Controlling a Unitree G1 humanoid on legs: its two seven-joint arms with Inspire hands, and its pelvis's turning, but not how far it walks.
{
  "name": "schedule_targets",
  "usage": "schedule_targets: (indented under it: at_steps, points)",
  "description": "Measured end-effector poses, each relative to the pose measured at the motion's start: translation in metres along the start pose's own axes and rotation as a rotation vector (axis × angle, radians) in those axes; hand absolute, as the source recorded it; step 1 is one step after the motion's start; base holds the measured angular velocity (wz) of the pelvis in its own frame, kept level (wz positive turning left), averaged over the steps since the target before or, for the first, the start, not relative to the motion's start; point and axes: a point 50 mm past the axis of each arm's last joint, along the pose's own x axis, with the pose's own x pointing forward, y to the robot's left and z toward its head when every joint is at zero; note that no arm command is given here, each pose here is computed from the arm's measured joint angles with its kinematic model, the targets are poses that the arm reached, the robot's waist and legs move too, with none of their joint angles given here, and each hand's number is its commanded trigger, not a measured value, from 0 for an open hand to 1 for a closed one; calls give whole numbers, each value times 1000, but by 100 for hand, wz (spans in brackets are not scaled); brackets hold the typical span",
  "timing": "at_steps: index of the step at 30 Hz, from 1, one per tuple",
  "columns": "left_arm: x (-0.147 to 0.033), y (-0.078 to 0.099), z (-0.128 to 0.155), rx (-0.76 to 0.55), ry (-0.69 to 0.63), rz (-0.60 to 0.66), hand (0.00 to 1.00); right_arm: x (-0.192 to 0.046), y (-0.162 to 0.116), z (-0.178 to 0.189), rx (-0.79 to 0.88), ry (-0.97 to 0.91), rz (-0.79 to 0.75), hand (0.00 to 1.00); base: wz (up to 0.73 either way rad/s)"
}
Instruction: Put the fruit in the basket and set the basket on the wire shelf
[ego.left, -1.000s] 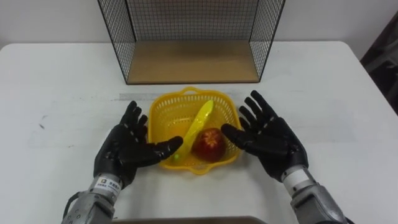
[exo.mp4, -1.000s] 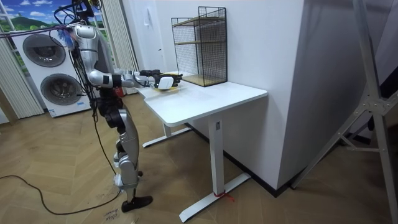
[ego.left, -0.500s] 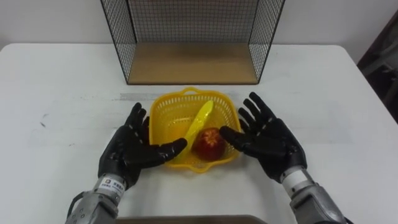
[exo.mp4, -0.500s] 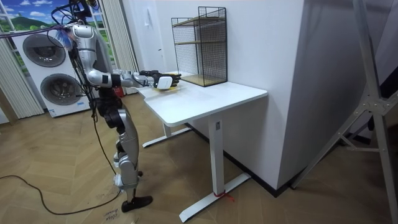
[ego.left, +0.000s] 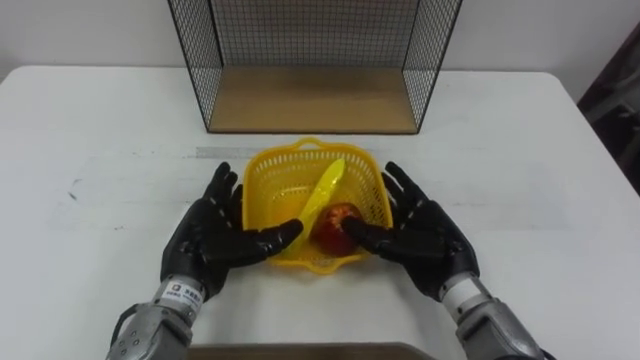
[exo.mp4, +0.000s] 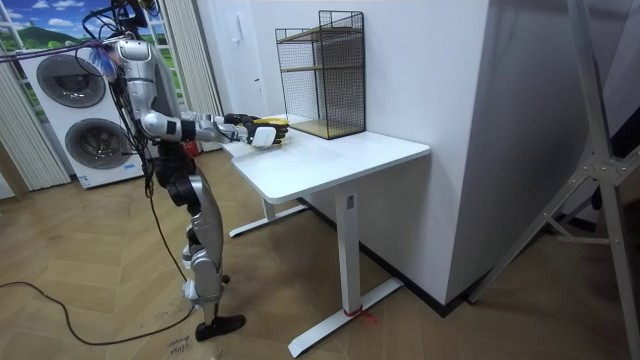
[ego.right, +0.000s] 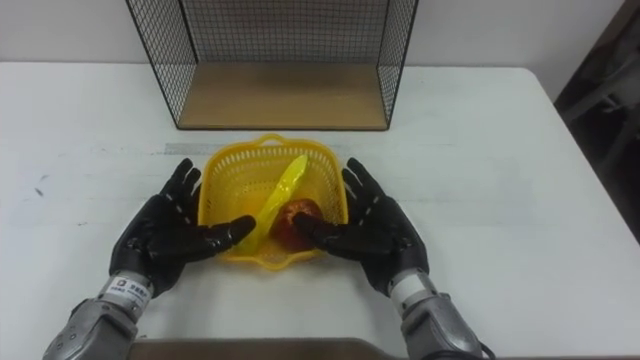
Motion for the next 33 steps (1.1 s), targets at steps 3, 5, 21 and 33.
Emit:
schedule_targets:
  at_steps: [3, 5, 21, 33]
  points:
    - [0, -1, 0, -1, 0, -1, 0, 1, 3, -1, -1, 5, 15, 0, 0]
    - [0, -1, -1, 0, 2, -3, 0, 1, 3, -2, -7, 7, 20, 0, 0]
    - [2, -15, -8, -21, 23, -46, 0, 2, 8, -4, -33, 13, 39, 0, 0]
    - [6, -21, -5, -28, 6, -63, 0, 8, 11, 1, -54, -2, 50, 0, 0]
